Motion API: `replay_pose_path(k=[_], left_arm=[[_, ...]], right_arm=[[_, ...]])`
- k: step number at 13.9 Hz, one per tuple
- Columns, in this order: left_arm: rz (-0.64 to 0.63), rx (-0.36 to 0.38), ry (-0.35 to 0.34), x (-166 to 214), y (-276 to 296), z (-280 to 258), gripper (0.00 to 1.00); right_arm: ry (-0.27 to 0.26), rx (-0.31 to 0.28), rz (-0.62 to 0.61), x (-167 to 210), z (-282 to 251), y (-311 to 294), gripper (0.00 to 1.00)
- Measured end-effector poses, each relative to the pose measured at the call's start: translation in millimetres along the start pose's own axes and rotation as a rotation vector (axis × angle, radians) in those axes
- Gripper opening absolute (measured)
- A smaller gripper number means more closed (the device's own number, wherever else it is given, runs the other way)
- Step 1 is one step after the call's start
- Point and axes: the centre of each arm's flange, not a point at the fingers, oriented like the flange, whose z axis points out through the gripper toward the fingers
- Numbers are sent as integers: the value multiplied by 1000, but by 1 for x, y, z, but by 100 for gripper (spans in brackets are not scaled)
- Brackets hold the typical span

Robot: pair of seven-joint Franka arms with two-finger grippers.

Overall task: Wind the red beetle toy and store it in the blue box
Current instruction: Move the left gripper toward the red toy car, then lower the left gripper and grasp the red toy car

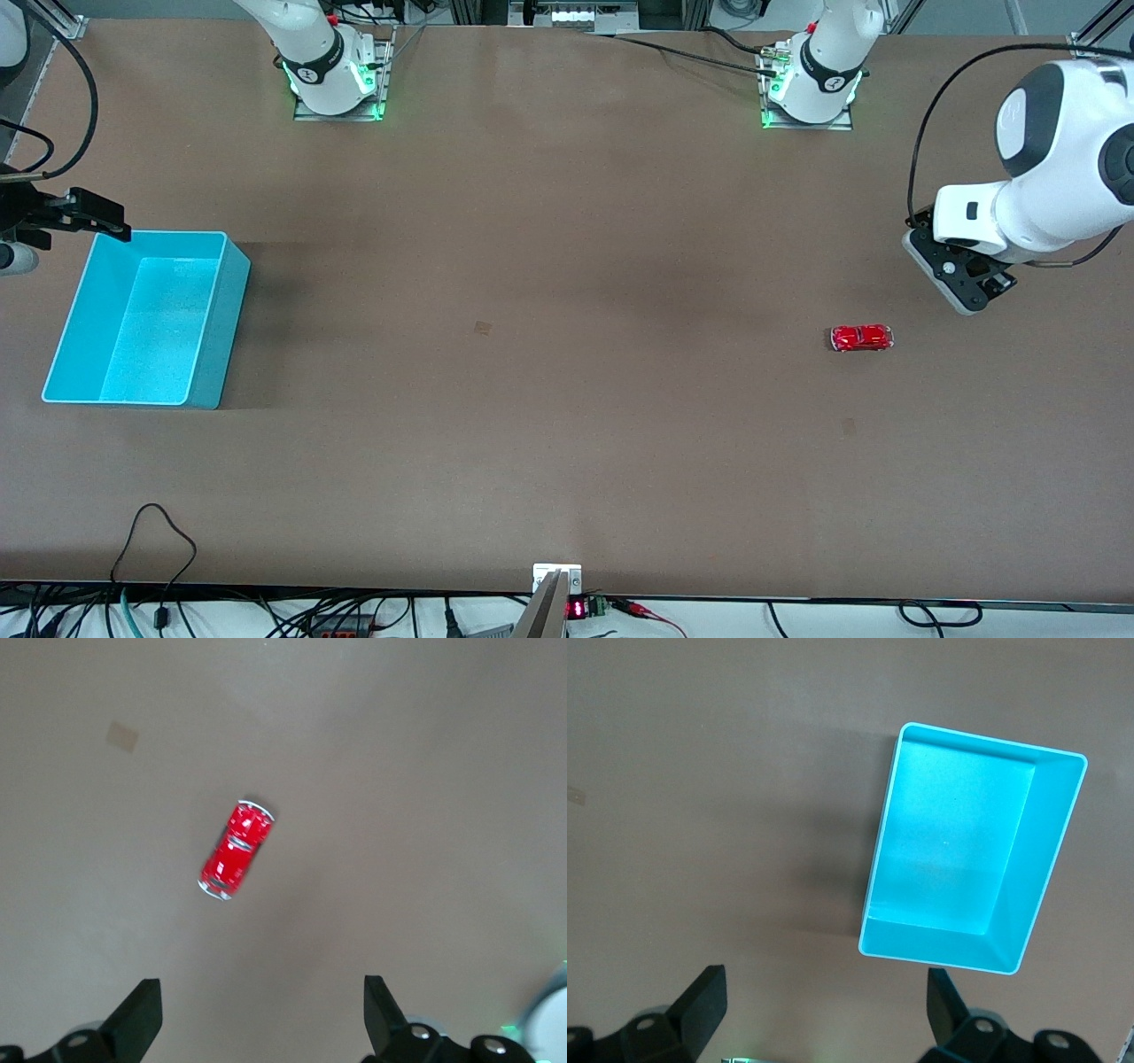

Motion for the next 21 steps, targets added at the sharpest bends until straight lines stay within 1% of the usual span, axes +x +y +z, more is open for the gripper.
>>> replay_pose_path(k=[3,4,6,10,12,15,17,18,19,20,21], left_arm=[[193,20,17,6,-13,49,100],[242,27,23,8,-20,67,100],[301,36,33,6,-35,101,100],[379,20,37,7,-43,158,100],[428,37,49,16,-40,183,100],[454,39,58,21,-37,214,100],[458,34,59,21,-35,225,100],[462,30,58,21,-35,227,97],[464,28,58,22,-34,228,97],[465,28,58,22,-34,228,90],[466,28,58,22,-34,228,81]], right_arm=[[0,0,0,0,0,0,100],[0,1,0,0,0,0,100],[1,4,0,0,0,0,100],[6,21,-5,1,0,-4,100],[7,21,-6,1,-1,-5,100],[8,21,-6,1,-1,-5,100],[8,21,-6,1,-1,-5,100],[8,21,-6,1,-1,-5,100],[8,21,-6,1,-1,-5,100],[8,21,-6,1,-1,-5,100],[8,21,-6,1,-1,-5,100]])
